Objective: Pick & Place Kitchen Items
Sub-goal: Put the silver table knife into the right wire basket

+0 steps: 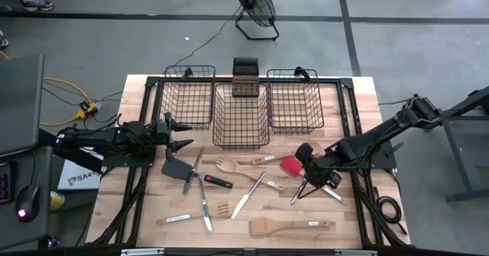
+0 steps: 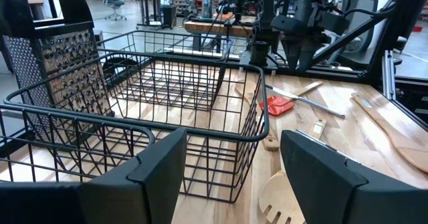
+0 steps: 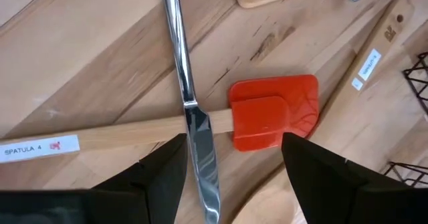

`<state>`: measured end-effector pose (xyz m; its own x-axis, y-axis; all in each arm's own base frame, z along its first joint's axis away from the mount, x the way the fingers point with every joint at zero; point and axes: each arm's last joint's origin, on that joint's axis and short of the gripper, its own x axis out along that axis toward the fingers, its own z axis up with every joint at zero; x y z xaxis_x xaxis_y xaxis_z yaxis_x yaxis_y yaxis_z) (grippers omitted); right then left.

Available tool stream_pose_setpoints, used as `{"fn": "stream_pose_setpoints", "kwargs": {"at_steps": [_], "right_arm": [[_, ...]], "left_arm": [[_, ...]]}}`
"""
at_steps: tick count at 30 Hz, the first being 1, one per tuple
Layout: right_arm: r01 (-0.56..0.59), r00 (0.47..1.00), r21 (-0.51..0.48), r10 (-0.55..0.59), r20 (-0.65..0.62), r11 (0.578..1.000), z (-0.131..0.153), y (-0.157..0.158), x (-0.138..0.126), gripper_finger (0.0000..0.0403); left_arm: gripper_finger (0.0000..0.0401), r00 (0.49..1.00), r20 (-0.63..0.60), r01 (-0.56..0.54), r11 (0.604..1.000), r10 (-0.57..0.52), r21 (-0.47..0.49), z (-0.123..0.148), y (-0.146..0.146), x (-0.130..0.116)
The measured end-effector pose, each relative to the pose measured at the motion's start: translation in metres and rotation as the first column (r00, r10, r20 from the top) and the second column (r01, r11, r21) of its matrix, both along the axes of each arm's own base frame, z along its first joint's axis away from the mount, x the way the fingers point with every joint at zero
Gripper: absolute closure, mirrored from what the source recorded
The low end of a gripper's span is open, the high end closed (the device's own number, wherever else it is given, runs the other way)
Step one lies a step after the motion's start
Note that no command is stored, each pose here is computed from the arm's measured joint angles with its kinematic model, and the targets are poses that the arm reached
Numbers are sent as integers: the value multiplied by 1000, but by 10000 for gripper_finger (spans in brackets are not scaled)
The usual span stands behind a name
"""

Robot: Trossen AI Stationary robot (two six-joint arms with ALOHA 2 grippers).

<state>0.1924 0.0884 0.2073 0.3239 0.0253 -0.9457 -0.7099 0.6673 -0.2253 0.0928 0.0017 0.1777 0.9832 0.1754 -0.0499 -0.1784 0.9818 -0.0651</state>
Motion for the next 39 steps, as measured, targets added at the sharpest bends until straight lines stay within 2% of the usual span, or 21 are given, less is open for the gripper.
{"fn": "stream_pose_setpoints", "kwargs": {"at_steps": [9, 16, 24, 32, 39], "right_arm": [[-29, 997, -5, 28, -67, 1000, -13, 5, 5, 167], [-102, 991, 4, 102, -86, 995, -26, 18, 12, 167], [-114, 982, 12, 114, -151, 993, -45, 24, 19, 167], [-116, 983, 32, 119, -140, 993, -53, 27, 26, 167], [-100, 983, 50, 106, -153, 994, -64, 25, 20, 167]], "left_arm": [[164, 1000, 0, 0, 1000, 0, 0, 0, 0, 0], [164, 1000, 0, 0, 1000, 0, 0, 0, 0, 0], [164, 1000, 0, 0, 1000, 0, 0, 0, 0, 0], [164, 1000, 0, 0, 1000, 0, 0, 0, 0, 0], [164, 1000, 0, 0, 1000, 0, 0, 0, 0, 0]]}}
